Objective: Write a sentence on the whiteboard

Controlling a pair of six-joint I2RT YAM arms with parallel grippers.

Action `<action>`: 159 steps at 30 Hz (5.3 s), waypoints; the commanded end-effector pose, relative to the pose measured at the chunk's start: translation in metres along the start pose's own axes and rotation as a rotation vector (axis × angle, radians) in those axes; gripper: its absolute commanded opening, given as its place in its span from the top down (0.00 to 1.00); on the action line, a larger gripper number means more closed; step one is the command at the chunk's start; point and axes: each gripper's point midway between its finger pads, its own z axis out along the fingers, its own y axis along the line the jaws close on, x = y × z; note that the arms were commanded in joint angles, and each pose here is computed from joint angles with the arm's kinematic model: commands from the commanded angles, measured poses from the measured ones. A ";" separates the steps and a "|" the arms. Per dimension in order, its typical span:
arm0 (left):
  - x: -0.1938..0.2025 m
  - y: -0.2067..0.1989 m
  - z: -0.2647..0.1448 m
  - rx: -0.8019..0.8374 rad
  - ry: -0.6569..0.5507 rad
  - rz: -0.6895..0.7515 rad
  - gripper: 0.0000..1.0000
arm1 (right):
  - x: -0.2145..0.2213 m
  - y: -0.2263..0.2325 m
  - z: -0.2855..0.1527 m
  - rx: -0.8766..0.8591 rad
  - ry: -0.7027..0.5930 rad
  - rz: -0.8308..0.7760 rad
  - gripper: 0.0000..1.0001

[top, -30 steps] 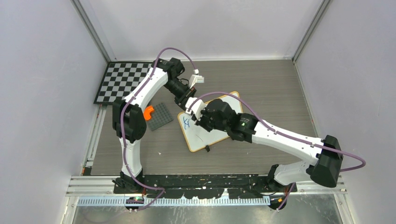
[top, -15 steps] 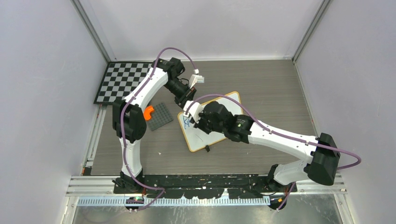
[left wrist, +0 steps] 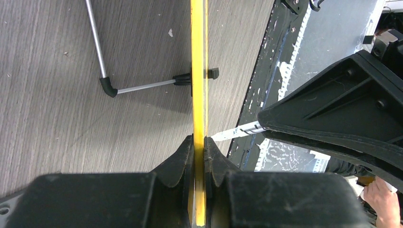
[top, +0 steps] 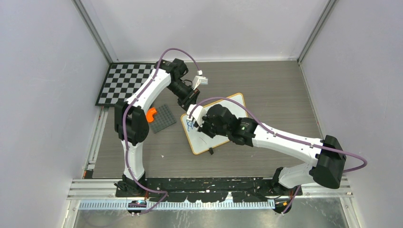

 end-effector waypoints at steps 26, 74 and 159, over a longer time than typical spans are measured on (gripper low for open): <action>0.018 -0.001 0.028 0.027 0.111 0.010 1.00 | -0.039 -0.039 -0.016 0.135 -0.116 0.041 1.00; 0.017 -0.003 0.028 0.031 0.109 0.007 1.00 | -0.022 -0.041 -0.022 0.134 -0.076 0.048 1.00; 0.021 -0.002 0.031 0.037 0.117 0.005 1.00 | 0.013 -0.029 -0.025 0.046 0.030 0.076 1.00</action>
